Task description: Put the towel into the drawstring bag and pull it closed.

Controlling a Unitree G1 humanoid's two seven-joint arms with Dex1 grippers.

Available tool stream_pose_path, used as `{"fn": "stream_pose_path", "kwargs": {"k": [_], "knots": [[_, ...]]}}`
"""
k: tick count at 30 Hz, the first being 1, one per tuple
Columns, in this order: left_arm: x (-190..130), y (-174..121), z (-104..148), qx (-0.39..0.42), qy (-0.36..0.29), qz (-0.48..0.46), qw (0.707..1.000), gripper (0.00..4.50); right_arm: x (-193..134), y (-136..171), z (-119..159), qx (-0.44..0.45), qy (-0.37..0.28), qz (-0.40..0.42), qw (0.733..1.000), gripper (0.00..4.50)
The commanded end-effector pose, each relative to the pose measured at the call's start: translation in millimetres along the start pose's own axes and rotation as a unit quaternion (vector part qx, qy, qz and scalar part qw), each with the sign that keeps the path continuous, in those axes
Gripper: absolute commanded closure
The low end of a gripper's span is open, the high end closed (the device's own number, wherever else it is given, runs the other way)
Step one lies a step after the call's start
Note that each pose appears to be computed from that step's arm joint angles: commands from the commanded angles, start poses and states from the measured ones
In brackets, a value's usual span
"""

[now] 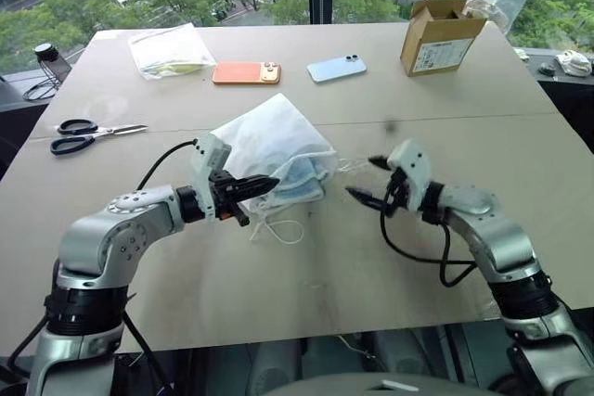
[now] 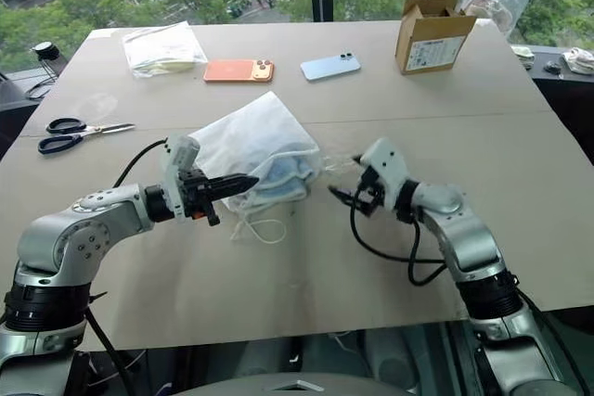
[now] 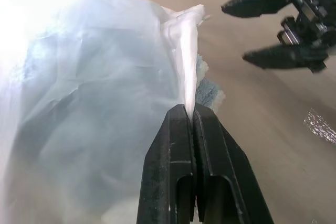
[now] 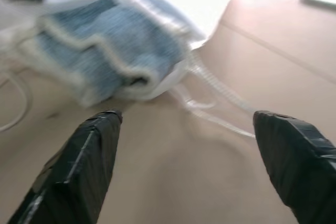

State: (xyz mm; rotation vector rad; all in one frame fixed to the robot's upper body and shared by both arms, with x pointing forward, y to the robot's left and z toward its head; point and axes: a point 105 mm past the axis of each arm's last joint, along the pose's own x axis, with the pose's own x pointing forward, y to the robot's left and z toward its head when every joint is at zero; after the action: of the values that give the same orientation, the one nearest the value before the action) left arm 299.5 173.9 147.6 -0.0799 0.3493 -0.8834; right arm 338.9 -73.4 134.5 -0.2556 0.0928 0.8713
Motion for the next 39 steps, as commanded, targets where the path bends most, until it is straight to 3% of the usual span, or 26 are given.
{"fn": "stream_pose_path", "kwargs": {"k": [1,7,8,10,17,24,28,29,30,32,34,39], "knots": [[-0.2,0.5,14.4,0.029,-0.014,-0.001,0.999,4.5,13.8,-7.9,2.3,0.005,-0.003,-0.024,1.0,0.46],[0.6,1.7,17.5,0.039,-0.017,0.003,0.999,4.5,26.0,-13.4,-6.7,-0.006,0.018,-0.052,0.998,0.46],[0.6,1.8,17.5,0.039,-0.017,0.004,0.999,4.5,25.3,-16.3,-9.5,-0.01,0.024,-0.059,0.998,0.7],[0.6,1.9,17.5,0.04,-0.017,0.005,0.999,4.5,23.2,-20.4,-12.2,-0.015,0.028,-0.067,0.997,1.31],[4.2,8.1,19.9,0.052,-0.02,0.015,0.998,4.5,17.1,-13.6,-9.7,-0.019,0.027,-0.042,0.999,4.47],[4.8,30.7,47.5,0.105,-0.047,0.039,0.993,4.5,15.7,-22.1,19.8,-0.009,-0.019,-0.075,0.997,4.47],[-9.9,31.3,60.8,0.088,-0.064,0.021,0.994,4.5,11.0,-14.0,34.8,0.002,-0.044,-0.081,0.996,4.47],[-15.3,31.0,59.0,0.08,-0.065,0.02,0.994,3.95,10.0,-11.4,36.7,0.004,-0.047,-0.083,0.995,4.5],[-20.5,33.9,55.1,0.076,-0.064,0.031,0.995,3.82,9.5,-9.6,38.4,0.007,-0.05,-0.085,0.995,4.5],[-38.8,47.2,39.0,0.039,-0.061,0.073,0.995,3.13,10.8,-3.1,43.8,0.02,-0.061,-0.086,0.994,4.5],[-60.6,53.9,17.6,0.002,-0.053,0.097,0.994,2.14,13.5,3.6,46.5,0.028,-0.068,-0.082,0.994,4.5],[-81.1,44.2,-23.1,-0.003,-0.018,0.117,0.993,2.14,16.3,8.0,46.2,0.031,-0.067,-0.073,0.995,4.5]]}}
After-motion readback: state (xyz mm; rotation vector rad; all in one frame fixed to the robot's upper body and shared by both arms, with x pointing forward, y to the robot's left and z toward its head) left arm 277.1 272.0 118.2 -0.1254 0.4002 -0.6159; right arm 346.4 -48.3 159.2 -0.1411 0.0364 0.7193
